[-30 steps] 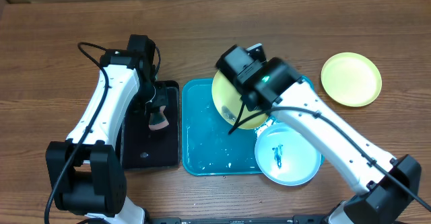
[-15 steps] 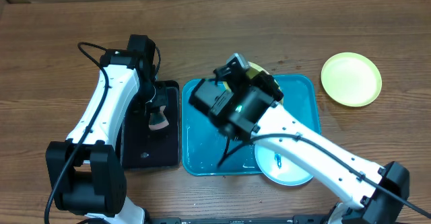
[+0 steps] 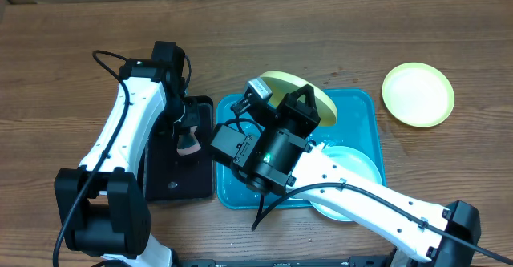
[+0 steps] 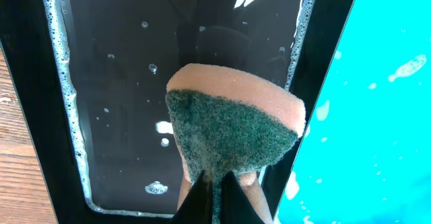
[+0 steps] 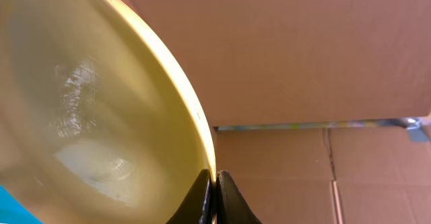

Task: Clean dirty plates on tray and stack at the side
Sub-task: 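Lift the yellow plate by its rim with the right gripper, then set the yellow plate onto the first yellow plate right of tray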

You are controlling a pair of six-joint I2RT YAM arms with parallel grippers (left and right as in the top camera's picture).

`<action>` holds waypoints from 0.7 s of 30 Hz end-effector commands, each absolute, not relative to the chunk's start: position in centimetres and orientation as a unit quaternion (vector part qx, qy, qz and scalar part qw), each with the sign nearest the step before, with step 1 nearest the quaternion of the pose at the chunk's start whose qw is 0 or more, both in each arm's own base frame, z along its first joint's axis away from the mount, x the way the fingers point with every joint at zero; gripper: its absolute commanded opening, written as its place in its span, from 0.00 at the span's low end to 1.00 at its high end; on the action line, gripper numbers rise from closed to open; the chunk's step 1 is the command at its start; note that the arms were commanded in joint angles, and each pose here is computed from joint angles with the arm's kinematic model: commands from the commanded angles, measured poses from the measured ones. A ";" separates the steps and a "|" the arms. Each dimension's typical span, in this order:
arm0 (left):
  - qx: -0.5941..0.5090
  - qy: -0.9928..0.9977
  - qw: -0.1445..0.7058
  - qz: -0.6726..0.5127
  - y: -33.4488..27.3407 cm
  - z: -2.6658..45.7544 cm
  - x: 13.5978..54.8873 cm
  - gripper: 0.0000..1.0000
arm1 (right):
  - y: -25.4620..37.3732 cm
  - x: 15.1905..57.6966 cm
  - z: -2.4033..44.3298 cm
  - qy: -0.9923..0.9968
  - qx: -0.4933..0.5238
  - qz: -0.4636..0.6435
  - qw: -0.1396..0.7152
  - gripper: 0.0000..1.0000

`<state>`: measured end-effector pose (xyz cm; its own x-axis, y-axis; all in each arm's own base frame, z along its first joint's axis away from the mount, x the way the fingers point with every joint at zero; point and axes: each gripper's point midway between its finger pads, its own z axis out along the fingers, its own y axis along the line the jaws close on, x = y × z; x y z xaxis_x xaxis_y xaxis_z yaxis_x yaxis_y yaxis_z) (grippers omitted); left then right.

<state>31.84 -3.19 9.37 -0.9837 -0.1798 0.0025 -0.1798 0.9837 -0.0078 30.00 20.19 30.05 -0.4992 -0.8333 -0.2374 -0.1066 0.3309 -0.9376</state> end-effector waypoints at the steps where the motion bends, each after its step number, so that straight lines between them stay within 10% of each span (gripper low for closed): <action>1: 0.080 -0.997 -0.002 0.010 -3.2 9.5 31.8 0.04 | 20.1 29.7 31.8 0.708 -0.315 -0.488 0.403 0.04; 21: 0.079 -0.997 -0.002 0.010 -3.2 9.5 31.9 0.05 | 18.7 28.8 22.6 0.912 -0.155 -0.249 0.288 0.04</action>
<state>31.89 -3.21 9.35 -0.9837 -0.1798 0.0004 -0.1798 0.9837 -0.0088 29.65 18.17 24.57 -0.7044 -0.5883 -0.3971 -0.1594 0.6763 -0.7191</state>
